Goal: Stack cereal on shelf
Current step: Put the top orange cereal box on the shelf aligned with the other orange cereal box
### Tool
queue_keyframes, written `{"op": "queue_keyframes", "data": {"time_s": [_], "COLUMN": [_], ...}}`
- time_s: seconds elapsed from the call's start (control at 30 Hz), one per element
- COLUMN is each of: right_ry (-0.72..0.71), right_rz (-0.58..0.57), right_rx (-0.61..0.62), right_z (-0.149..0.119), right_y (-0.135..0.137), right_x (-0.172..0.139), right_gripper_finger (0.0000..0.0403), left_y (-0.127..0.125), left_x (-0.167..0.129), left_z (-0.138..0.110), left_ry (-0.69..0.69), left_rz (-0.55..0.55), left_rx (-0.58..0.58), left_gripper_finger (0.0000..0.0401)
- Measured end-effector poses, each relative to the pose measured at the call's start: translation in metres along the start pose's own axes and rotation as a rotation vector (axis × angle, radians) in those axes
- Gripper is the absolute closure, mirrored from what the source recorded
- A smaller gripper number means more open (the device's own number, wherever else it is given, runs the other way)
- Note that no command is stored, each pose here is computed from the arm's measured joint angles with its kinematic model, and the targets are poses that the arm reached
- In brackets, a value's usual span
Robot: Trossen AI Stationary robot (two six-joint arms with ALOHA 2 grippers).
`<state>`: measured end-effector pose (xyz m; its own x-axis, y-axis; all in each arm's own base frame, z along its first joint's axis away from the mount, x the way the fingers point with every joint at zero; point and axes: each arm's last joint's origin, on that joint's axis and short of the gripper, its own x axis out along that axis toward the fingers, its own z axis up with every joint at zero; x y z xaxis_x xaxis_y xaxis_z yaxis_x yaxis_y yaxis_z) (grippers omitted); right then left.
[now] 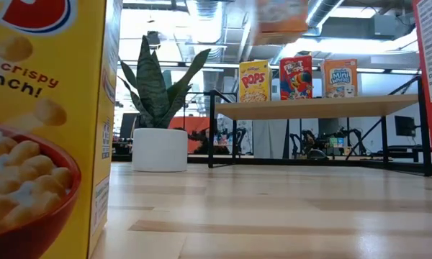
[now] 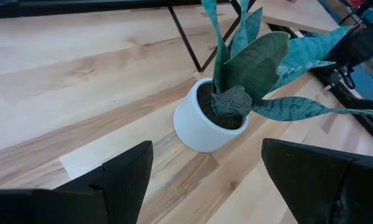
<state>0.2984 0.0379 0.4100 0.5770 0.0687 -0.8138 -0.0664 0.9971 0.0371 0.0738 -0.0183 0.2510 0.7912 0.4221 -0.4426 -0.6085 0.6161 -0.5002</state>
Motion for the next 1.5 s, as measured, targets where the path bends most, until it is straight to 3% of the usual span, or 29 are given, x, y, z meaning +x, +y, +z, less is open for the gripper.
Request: {"op": "queue_keyframes", "data": {"time_s": [0.37, 0.63, 0.83, 1.5], "right_ry": [-0.095, -0.106, -0.038, -0.044], "right_rz": [-0.325, -0.491, -0.539, -0.456], "right_rx": [0.225, 0.329, 0.288, 0.306], "right_z": [-0.115, -0.165, -0.180, -0.191], "right_y": [-0.023, -0.046, -0.059, -0.107], "right_x": [-0.077, -0.098, -0.096, -0.075], "right_gripper_finger": [0.0284, 0.0284, 0.0284, 0.0285], "left_y": [0.000, 0.001, 0.001, 0.001], "left_x": [0.000, 0.000, 0.000, 0.000], "left_z": [0.001, 0.002, 0.002, 0.003], "left_ry": [-0.043, -0.059, -0.086, -0.092], "left_rz": [0.014, 0.021, 0.032, 0.034], "left_rx": [0.002, -0.012, -0.013, -0.022], "left_gripper_finger": [0.0108, 0.0108, 0.0108, 0.0108]}}
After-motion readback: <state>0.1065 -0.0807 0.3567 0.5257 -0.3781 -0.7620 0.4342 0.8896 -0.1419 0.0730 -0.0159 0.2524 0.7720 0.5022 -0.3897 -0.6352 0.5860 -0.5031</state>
